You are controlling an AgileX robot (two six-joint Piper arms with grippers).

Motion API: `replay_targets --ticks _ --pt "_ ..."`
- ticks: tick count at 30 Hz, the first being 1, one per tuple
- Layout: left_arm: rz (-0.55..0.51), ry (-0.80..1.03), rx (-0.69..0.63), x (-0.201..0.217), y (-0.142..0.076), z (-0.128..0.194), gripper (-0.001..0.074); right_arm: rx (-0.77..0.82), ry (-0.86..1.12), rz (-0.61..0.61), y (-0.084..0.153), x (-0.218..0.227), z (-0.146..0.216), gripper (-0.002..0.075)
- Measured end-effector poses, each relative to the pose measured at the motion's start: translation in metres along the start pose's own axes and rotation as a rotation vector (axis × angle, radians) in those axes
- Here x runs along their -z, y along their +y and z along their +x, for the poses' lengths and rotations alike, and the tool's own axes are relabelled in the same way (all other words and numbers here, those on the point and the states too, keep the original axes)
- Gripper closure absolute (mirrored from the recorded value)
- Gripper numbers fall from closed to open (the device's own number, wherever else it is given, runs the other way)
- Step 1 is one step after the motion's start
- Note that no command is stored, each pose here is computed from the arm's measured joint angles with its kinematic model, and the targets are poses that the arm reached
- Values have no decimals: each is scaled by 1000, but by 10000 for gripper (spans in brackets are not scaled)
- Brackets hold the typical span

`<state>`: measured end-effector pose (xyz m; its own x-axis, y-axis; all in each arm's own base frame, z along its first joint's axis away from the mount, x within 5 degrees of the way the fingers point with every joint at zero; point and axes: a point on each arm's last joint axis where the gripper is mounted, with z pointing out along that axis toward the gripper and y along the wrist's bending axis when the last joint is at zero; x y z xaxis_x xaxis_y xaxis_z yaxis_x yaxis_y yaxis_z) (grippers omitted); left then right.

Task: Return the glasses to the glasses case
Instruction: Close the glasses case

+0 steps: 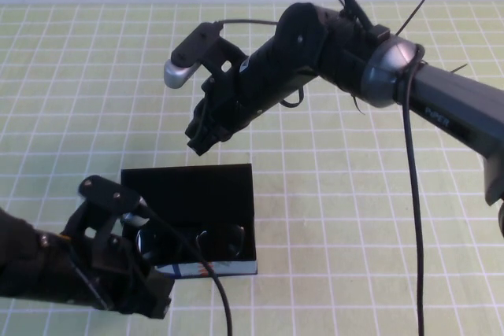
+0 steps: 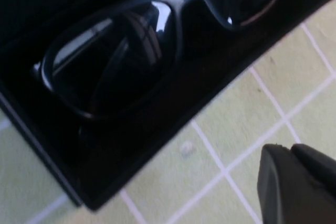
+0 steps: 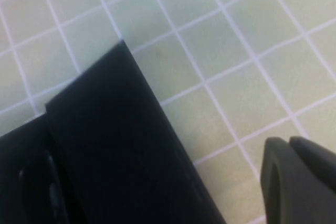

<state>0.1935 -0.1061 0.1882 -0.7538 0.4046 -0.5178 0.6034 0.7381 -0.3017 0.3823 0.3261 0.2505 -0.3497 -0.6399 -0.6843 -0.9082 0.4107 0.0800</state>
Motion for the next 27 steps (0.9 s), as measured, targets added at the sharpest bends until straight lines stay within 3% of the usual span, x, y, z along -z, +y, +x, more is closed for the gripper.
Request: replay_targets --ticks 13,27 --pt "-41 42 90 -30 17 -4 738 -167 24 -13 -50 -8 32 742" --pt "-68 -14 112 -30 20 -9 738 -182 106 -266 -33 -14 45 742"
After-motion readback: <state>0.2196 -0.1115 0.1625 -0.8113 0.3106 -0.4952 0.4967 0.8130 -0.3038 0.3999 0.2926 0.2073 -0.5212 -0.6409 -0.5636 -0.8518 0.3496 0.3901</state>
